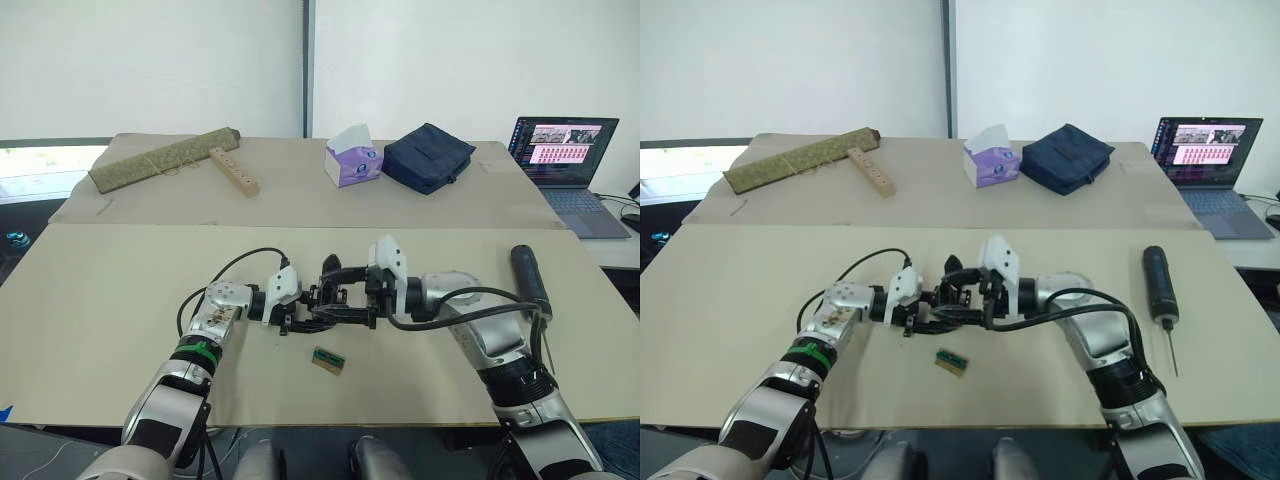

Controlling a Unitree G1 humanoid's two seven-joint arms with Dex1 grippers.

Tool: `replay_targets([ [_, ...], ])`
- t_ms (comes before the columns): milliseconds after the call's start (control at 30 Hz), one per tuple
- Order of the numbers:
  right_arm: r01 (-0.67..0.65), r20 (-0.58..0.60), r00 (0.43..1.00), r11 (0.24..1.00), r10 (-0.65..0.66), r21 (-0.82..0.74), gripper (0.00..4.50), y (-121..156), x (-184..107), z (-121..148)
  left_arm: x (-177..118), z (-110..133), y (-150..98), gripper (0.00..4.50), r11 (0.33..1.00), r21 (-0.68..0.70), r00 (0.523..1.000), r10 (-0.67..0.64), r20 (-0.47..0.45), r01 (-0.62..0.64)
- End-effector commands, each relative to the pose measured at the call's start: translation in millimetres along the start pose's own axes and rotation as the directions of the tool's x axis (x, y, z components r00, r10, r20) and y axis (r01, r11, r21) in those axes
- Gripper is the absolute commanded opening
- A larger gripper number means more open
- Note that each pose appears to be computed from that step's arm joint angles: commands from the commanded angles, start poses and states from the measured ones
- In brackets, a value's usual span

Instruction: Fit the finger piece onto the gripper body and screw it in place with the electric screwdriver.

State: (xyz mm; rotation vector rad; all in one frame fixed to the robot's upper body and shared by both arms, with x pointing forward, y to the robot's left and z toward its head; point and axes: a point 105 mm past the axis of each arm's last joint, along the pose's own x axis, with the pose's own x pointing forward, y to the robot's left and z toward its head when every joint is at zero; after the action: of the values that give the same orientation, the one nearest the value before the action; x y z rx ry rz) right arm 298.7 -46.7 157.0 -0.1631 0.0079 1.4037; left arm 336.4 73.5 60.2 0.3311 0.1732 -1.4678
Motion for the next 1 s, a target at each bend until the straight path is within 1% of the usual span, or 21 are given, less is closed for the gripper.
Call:
replay_targets([
  [33,0.003,0.077,0.997,0.997,0.003,-0.083,4.5,2,-12,22,1,-25,-12,2.78,0.995,-0.092,0.996,-0.039,-0.08,0.032],
  [67,-0.003,0.081,0.997,0.996,0.01,-0.086,4.5,4,-15,23,1,-25,-11,3.3,0.996,-0.09,0.997,-0.028,-0.078,0.021],
  [133,-0.007,0.105,0.994,0.996,0.017,-0.094,4.5,8,-22,29,1,-24,-8,4.13,0.997,-0.073,0.997,-0.001,-0.073,-0.005],
  [167,-0.008,0.118,0.993,0.995,0.019,-0.098,4.5,9,-26,32,-1,-24,-7,4.45,0.998,-0.066,0.997,0.011,-0.072,-0.016],
  [233,0.0,0.134,0.991,0.994,0.015,-0.111,4.5,12,-35,39,-6,-25,-7,4.45,0.998,-0.06,0.997,0.017,-0.07,-0.021],
  [300,0.049,0.14,0.99,0.99,-0.03,-0.133,4.5,14,-53,46,-20,-24,-6,4.45,0.997,-0.069,0.998,0.036,-0.053,-0.04],
  [367,0.099,0.126,0.989,0.986,-0.082,-0.132,4.5,18,-71,48,-37,-24,-7,4.45,0.996,-0.062,0.998,0.053,-0.044,-0.056],
  [433,0.192,0.117,0.977,0.975,-0.179,-0.114,4.5,21,-94,47,-58,-23,-9,4.45,0.995,-0.064,0.997,0.078,-0.025,-0.079],
  [533,0.349,0.103,0.935,0.93,-0.338,-0.112,4.5,26,-127,43,-89,-16,-13,4.45,0.992,-0.051,0.993,0.12,0.018,-0.119],
  [567,0.416,0.088,0.909,0.9,-0.407,-0.13,4.5,29,-141,39,-99,-10,-16,4.45,0.991,-0.026,0.991,0.13,0.034,-0.129],
  [633,0.559,0.098,0.829,0.817,-0.55,-0.146,4.5,33,-170,34,-115,6,-19,4.45,0.988,0.011,0.984,0.153,0.086,-0.155],
  [700,0.718,0.079,0.694,0.681,-0.715,-0.141,4.5,46,-206,19,-128,30,-25,4.45,0.986,0.035,0.978,0.154,0.138,-0.16],
  [733,0.754,0.065,0.653,0.64,-0.755,-0.147,4.5,52,-216,14,-131,36,-28,4.45,0.987,0.04,0.978,0.15,0.147,-0.157],
  [767,0.79,0.045,0.609,0.599,-0.792,-0.132,4.5,62,-226,6,-134,48,-30,4.45,0.988,0.038,0.976,0.14,0.17,-0.148],
  [800,0.807,0.034,0.585,0.578,-0.81,-0.122,4.5,69,-231,2,-134,55,-32,4.45,0.989,0.034,0.974,0.133,0.183,-0.142],
  [867,0.849,-0.018,0.525,0.525,-0.851,-0.067,4.5,85,-241,-14,-132,79,-34,4.45,0.986,0.071,0.959,0.126,0.253,-0.149],
  [900,0.857,-0.035,0.511,0.512,-0.859,-0.051,4.5,90,-243,-19,-131,85,-36,4.45,0.986,0.075,0.954,0.123,0.275,-0.149],
  [933,0.883,-0.064,0.464,0.467,-0.883,-0.044,4.5,97,-253,-28,-128,97,-40,4.45,0.985,0.095,0.948,0.109,0.3,-0.143],
  [1000,0.932,-0.097,0.353,0.358,-0.931,-0.05,4.5,106,-271,-39,-123,117,-47,4.45,0.984,0.102,0.93,0.104,0.352,-0.149],
])
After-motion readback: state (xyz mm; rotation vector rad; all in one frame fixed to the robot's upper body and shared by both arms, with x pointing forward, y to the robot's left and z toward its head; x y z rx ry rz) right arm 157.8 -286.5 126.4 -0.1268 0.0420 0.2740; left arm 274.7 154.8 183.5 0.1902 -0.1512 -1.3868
